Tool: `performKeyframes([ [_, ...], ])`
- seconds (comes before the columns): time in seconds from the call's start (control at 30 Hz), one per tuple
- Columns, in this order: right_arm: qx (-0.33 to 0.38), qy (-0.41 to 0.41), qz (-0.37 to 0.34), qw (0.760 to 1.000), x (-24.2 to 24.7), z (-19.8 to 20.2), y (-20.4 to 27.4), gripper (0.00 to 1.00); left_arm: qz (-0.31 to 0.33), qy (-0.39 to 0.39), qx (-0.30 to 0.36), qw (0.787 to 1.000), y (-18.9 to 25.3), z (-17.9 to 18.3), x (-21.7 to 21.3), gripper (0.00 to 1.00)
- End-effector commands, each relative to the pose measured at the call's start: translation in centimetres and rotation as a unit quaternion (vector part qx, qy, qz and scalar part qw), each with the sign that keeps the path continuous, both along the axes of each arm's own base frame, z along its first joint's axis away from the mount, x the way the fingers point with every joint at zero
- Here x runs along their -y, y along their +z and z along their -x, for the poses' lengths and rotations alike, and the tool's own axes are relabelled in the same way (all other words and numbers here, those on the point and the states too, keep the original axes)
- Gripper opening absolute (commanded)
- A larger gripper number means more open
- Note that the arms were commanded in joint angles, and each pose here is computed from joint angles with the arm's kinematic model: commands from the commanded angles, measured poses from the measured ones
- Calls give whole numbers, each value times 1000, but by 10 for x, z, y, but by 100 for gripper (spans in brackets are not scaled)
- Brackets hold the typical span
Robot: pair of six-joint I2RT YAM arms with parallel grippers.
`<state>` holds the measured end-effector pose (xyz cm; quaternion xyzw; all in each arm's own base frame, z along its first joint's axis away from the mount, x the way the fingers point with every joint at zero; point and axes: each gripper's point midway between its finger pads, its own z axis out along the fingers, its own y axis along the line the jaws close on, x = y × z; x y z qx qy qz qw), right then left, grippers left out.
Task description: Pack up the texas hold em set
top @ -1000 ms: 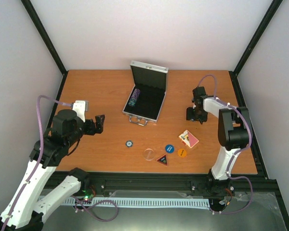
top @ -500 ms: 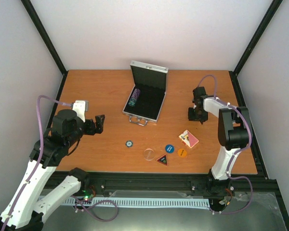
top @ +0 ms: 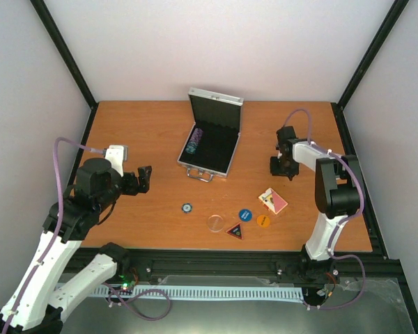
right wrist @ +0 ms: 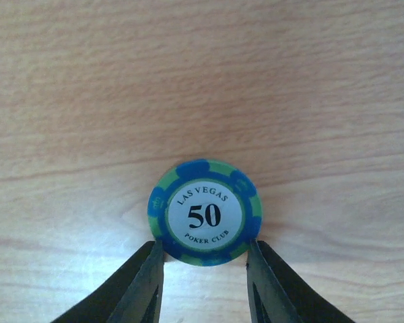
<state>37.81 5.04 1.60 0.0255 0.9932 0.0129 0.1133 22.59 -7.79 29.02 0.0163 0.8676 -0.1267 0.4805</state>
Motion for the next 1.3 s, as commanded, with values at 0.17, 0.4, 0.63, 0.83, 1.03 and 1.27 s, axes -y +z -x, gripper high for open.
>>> performKeyframes([
  [0.17, -11, 29, -1, 1000, -24, 29, 22, 35, 9, -7, 14, 1000, 10, -2, 3, 100],
  [0.4, -7, 61, 0, 998, -49, 47, 34, 35, 10, -9, 10, 1000, 6, -2, 5, 100],
  [0.63, 29, 42, 43, 998, -36, 27, 46, 91, 13, -14, 12, 1000, 9, -2, 6, 100],
  [0.83, 23, 40, 27, 999, -30, 5, 36, 100, 14, -13, 17, 1000, 12, 1, 4, 100],
  [1.03, -5, 28, 20, 999, -18, -9, 11, 98, 15, -15, 22, 1000, 16, 3, 4, 100],
  [1.27, -29, 20, 3, 999, -16, -12, -8, 88, 5, -10, 24, 1000, 19, 3, 1, 100],
])
